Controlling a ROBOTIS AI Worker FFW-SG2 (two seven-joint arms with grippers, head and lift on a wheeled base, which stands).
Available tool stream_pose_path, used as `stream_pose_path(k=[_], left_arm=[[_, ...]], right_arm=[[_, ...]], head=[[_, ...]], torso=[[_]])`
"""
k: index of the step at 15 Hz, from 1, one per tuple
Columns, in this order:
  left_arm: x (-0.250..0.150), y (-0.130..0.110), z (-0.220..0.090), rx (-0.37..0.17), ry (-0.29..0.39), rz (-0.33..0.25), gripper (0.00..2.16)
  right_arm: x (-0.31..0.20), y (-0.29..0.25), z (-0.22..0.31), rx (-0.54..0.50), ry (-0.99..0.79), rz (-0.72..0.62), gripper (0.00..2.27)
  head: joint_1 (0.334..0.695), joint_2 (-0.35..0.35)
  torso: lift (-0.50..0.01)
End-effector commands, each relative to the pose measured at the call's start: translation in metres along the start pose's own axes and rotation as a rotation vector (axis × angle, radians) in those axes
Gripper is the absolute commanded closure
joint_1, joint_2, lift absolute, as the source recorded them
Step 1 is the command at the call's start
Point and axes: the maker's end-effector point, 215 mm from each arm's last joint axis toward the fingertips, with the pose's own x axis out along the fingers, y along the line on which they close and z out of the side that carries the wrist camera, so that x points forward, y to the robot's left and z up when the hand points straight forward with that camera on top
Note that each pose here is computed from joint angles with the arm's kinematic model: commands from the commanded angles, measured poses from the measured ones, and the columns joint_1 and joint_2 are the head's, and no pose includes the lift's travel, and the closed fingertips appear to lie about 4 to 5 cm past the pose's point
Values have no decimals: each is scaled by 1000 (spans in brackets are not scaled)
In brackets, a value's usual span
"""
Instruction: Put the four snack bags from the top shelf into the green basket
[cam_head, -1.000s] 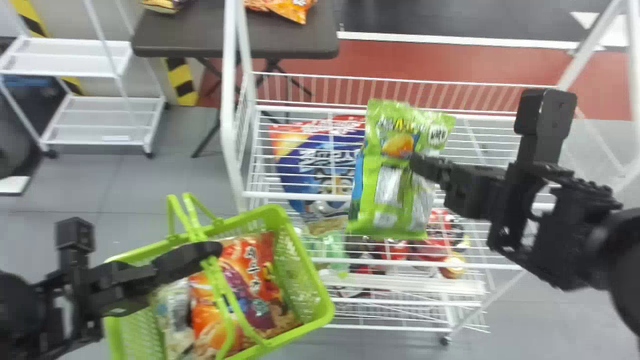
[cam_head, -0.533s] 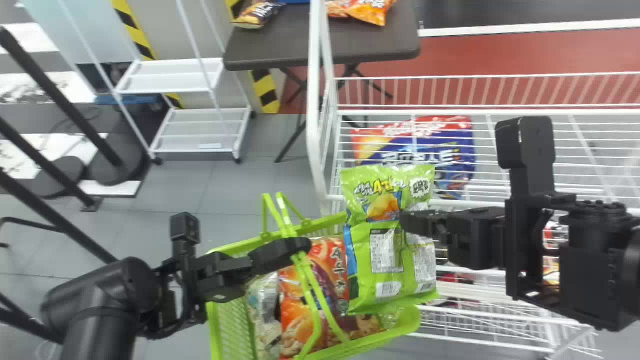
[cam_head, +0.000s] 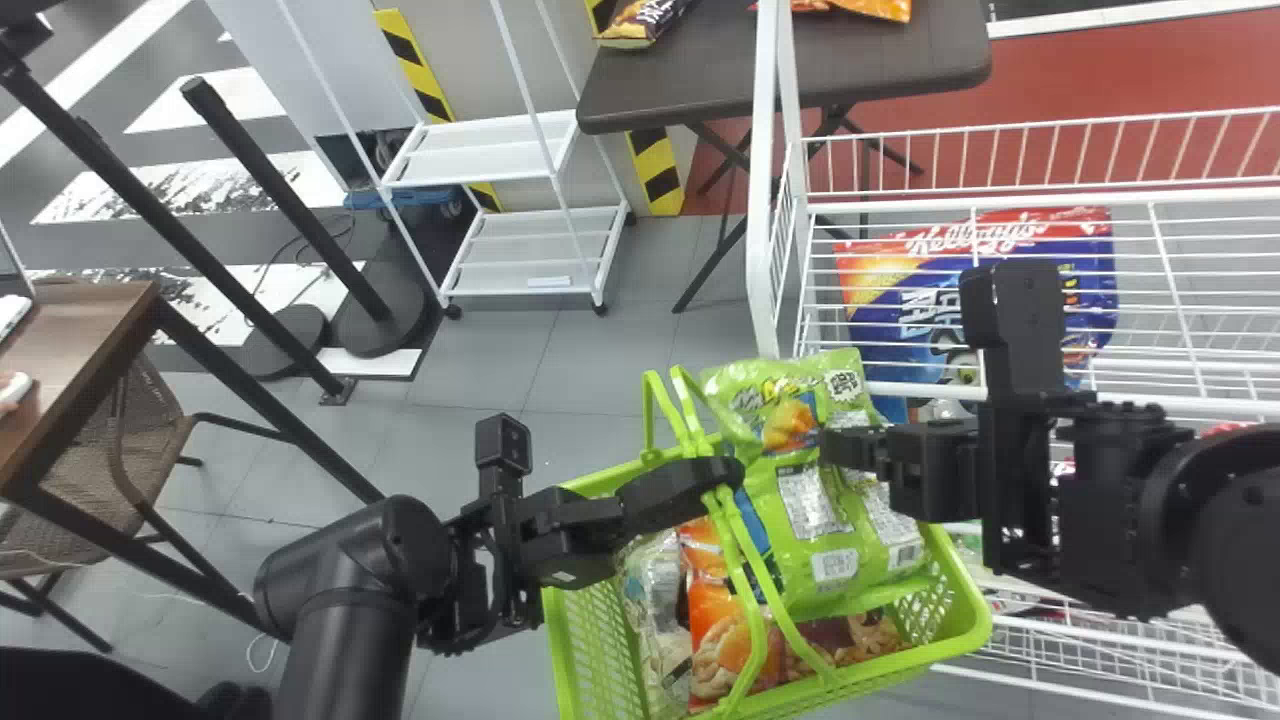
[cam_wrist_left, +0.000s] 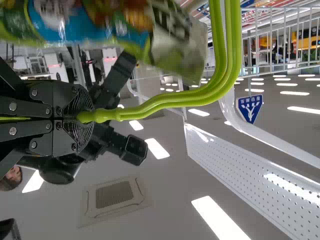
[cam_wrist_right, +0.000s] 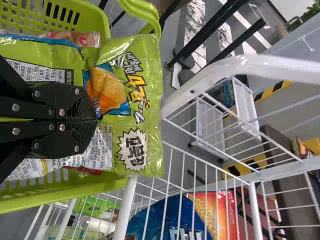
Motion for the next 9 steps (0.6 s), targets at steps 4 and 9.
stream_pose_path(k=[4,9], left_arm=[[-2,-7,0,0,-5,-24,2148],[-2,-10,-6,-14,3,-28,2148]], right_arm=[[-26,8,-52,31,159,76,-2],[-118,-65,23,58,-149,-64,43]], head=[[695,350],[695,318]], torso=[[0],[0]])
